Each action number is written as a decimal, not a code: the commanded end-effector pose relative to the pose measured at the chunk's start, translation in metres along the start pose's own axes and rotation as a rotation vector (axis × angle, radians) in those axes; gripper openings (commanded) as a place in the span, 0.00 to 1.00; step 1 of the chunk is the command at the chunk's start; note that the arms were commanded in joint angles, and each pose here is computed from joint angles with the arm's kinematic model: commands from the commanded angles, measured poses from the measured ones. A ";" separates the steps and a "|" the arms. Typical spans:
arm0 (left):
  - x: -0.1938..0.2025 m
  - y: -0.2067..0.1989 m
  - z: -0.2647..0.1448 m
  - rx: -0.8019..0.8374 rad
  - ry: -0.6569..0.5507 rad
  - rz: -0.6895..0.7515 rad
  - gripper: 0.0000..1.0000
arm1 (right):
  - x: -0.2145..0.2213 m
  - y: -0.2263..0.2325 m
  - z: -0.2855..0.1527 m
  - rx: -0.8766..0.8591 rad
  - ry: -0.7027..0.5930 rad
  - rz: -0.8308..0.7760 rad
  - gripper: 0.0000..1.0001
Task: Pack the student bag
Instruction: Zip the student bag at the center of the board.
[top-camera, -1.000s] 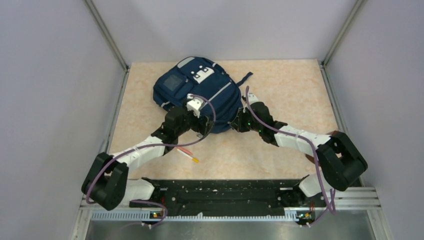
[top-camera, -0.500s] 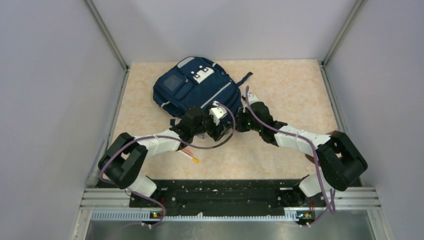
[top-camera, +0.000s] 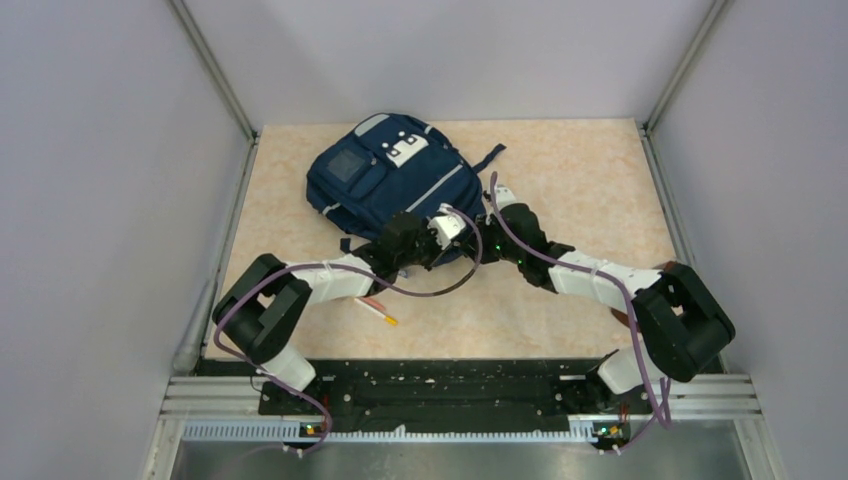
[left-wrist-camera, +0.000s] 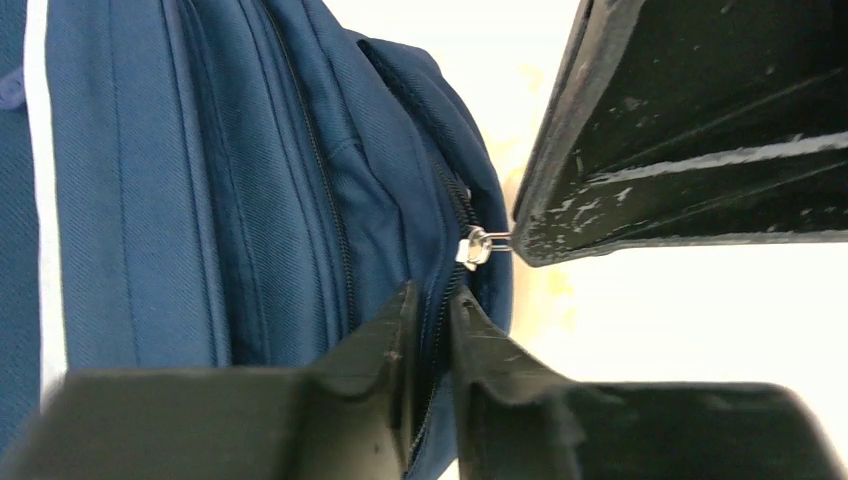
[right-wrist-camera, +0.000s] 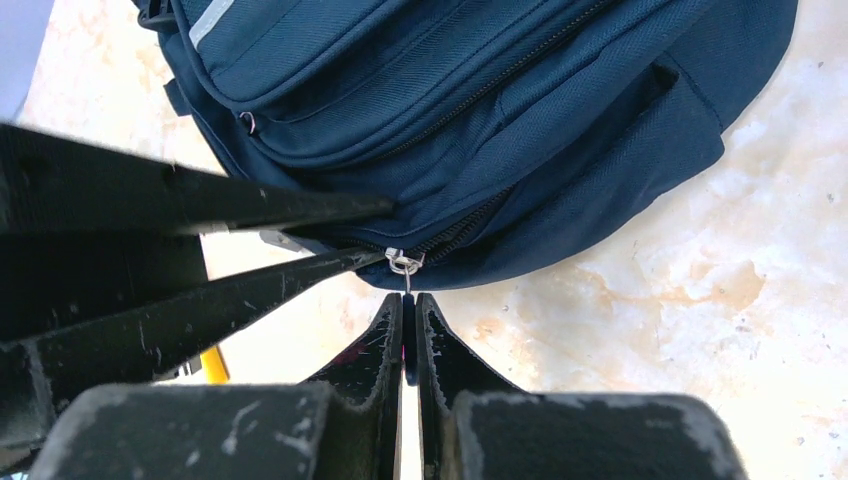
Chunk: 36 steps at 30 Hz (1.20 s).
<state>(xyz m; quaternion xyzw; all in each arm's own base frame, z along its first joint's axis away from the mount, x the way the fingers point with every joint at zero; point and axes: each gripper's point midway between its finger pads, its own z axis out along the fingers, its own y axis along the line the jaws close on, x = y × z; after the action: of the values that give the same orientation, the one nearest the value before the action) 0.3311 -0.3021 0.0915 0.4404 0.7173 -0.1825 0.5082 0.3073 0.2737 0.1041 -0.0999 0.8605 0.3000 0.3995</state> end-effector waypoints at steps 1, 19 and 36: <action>-0.018 0.012 0.001 -0.062 -0.044 0.040 0.11 | -0.004 -0.009 -0.004 0.026 -0.030 -0.038 0.00; -0.023 0.043 -0.054 -0.309 -0.032 -0.048 0.00 | -0.032 -0.057 0.007 0.393 -0.202 -0.096 0.00; -0.045 0.107 -0.148 -0.690 -0.007 -0.208 0.00 | -0.055 -0.077 0.039 0.330 -0.153 -0.023 0.00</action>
<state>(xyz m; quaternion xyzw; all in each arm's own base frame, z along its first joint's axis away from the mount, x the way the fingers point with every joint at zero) 0.3178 -0.2003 0.1396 0.2917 0.7957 -0.0350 0.5297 0.3766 0.2614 0.1010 -0.0461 0.8528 0.2049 0.4782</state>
